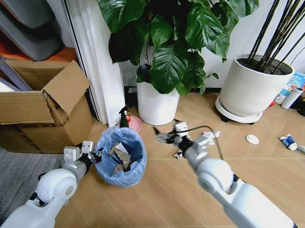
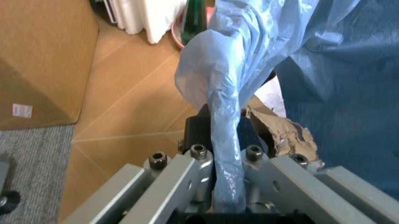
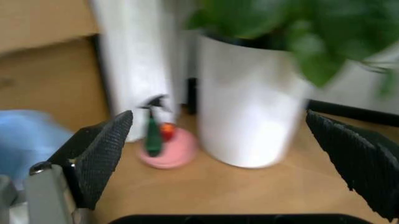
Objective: Pick up the trash bin and place the garbage on the floor into it.
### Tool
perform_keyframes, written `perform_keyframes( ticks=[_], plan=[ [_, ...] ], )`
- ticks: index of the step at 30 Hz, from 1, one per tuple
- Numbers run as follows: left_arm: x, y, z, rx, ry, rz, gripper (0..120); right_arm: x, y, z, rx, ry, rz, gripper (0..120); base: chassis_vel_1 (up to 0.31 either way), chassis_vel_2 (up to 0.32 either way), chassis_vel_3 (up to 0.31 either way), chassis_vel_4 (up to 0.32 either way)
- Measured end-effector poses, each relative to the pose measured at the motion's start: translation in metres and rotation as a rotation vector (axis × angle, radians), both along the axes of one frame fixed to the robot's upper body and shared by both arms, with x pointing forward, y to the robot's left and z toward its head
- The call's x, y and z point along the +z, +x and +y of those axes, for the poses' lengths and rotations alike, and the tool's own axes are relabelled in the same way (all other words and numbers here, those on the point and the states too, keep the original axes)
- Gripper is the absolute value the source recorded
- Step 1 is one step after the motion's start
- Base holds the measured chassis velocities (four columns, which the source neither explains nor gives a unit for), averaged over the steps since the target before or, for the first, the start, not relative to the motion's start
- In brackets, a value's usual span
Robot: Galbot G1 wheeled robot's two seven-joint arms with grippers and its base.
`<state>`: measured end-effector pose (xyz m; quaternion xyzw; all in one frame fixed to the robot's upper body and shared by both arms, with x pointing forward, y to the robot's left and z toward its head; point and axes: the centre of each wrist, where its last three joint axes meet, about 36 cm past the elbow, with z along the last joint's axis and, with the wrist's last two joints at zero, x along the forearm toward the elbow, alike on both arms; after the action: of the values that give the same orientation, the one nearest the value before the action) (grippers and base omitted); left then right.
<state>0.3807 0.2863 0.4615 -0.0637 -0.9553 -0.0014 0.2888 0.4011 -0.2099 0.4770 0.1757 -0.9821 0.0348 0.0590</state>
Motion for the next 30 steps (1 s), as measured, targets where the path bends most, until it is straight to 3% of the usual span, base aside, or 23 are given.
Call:
perform_keyframes(
  ticks=[6,14,30],
  plan=[
    [0.0,-0.002,-0.002,-0.005,0.004,0.011,0,-0.024,-0.006,-0.032,-0.116,-0.053,0.014,100,0.0,0.0,0.0,0.0],
    [-0.004,-0.006,-0.005,-0.019,0.004,0.022,0,-0.041,-0.007,-0.047,-0.157,-0.082,0.041,100,0.0,0.0,0.0,0.0],
    [-0.005,-0.009,-0.007,-0.037,0.006,0.022,0,-0.061,-0.01,-0.046,-0.18,-0.09,0.075,100,-0.083,0.091,0.089,-0.083]
  ],
)
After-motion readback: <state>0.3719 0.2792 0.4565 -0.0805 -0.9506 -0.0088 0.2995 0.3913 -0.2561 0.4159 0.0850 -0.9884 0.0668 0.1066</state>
